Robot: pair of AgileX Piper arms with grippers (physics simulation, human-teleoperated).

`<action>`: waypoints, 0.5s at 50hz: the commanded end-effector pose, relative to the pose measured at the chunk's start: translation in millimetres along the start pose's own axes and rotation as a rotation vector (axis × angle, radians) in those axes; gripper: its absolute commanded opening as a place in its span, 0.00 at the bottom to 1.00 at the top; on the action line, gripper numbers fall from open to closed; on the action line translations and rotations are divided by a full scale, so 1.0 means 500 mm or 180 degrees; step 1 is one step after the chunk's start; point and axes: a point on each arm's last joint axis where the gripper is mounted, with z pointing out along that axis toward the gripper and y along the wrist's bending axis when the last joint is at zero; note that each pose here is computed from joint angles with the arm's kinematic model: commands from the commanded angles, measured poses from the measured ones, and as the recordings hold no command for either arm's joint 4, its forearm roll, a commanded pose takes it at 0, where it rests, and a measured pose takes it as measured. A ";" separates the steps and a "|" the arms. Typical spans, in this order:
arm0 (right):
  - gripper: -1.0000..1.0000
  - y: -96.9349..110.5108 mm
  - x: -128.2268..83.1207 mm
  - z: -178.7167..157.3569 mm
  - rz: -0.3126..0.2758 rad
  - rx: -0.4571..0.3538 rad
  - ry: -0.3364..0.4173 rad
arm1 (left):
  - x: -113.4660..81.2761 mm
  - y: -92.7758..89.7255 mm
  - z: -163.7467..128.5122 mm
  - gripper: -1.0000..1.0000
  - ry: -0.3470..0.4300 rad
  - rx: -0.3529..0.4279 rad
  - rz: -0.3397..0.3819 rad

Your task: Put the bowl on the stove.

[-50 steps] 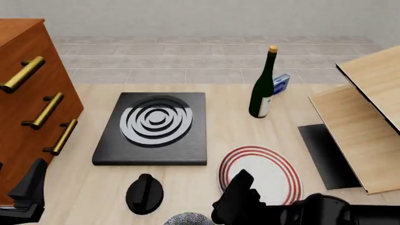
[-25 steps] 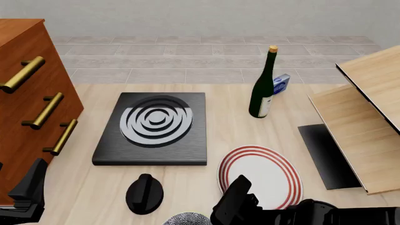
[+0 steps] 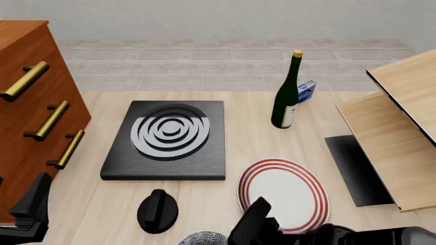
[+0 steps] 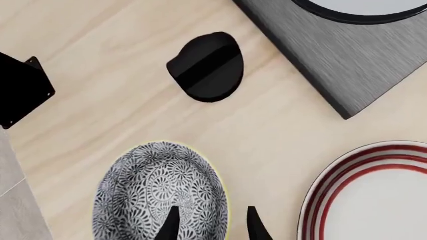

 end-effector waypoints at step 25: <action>0.00 0.001 0.012 0.017 -0.0017 -0.0010 0.0028 | 0.000 0.000 0.000 1.00 0.0000 0.0000 0.0000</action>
